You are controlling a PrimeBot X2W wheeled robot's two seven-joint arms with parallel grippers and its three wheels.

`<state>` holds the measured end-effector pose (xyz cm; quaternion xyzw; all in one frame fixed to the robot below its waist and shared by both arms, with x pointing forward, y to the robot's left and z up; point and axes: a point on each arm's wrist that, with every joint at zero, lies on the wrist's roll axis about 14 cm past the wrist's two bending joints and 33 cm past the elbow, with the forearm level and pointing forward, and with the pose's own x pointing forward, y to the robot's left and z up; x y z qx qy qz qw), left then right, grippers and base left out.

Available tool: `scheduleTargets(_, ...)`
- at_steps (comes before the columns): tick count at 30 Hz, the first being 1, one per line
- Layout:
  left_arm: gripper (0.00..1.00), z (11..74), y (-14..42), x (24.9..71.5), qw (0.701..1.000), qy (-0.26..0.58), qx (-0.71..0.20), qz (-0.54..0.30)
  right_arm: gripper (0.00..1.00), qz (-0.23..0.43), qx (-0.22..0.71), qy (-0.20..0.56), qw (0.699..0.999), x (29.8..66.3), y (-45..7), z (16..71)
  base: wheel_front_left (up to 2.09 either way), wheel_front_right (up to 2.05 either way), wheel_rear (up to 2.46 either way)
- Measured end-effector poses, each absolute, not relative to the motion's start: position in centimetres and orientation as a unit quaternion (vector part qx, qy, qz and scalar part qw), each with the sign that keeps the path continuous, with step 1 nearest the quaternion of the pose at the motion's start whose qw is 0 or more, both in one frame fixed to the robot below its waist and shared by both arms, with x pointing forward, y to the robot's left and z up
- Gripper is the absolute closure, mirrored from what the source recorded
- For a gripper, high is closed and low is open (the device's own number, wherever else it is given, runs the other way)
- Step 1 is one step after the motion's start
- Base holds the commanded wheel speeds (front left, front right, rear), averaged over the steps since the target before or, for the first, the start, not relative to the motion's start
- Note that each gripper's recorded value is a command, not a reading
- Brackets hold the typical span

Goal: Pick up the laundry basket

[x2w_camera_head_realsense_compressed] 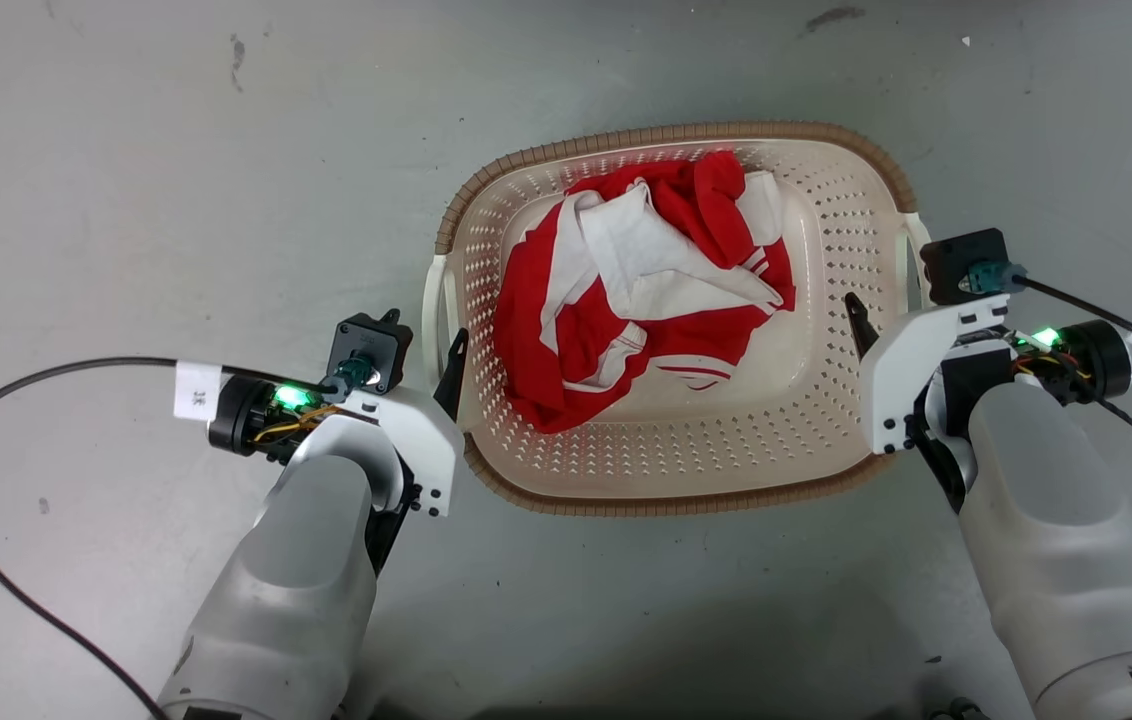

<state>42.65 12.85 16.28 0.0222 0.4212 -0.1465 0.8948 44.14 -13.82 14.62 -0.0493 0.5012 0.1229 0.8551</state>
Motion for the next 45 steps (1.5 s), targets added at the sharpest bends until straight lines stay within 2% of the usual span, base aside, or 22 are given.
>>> scheduleTargets(9,0.00,13.8,12.8,41.6,0.861,0.483,0.028,-0.156,0.00,0.141,-0.072,0.522,0.838,44.0,-13.7,13.1,0.00,0.00,0.00)
scheduleTargets(22,0.00,13.1,12.7,41.6,0.852,0.495,0.032,-0.166,0.00,0.136,-0.064,0.543,0.826,44.0,-13.6,11.9,0.00,0.00,0.00)
scheduleTargets(23,0.18,13.1,12.6,41.6,0.852,0.495,0.031,-0.167,0.58,0.136,-0.064,0.545,0.825,43.9,-13.6,11.8,0.00,0.00,0.00)
scheduleTargets(24,0.81,13.0,12.6,41.5,0.851,0.497,0.029,-0.166,1.00,0.136,-0.064,0.548,0.823,43.8,-13.6,11.8,0.00,0.00,0.00)
scheduleTargets(25,1.00,13.0,12.5,41.5,0.851,0.498,0.025,-0.164,1.00,0.136,-0.064,0.550,0.822,43.7,-13.6,11.7,0.00,0.00,0.00)
scheduleTargets(37,1.00,14.3,11.2,41.5,0.849,0.495,0.019,-0.182,1.00,0.131,-0.064,0.562,0.814,43.5,-13.7,12.7,0.00,0.00,0.00)
scheduleTargets(45,1.00,17.9,10.0,41.3,0.829,0.517,0.033,-0.208,1.00,0.134,-0.099,0.597,0.785,43.2,-14.4,16.4,0.00,0.00,0.00)
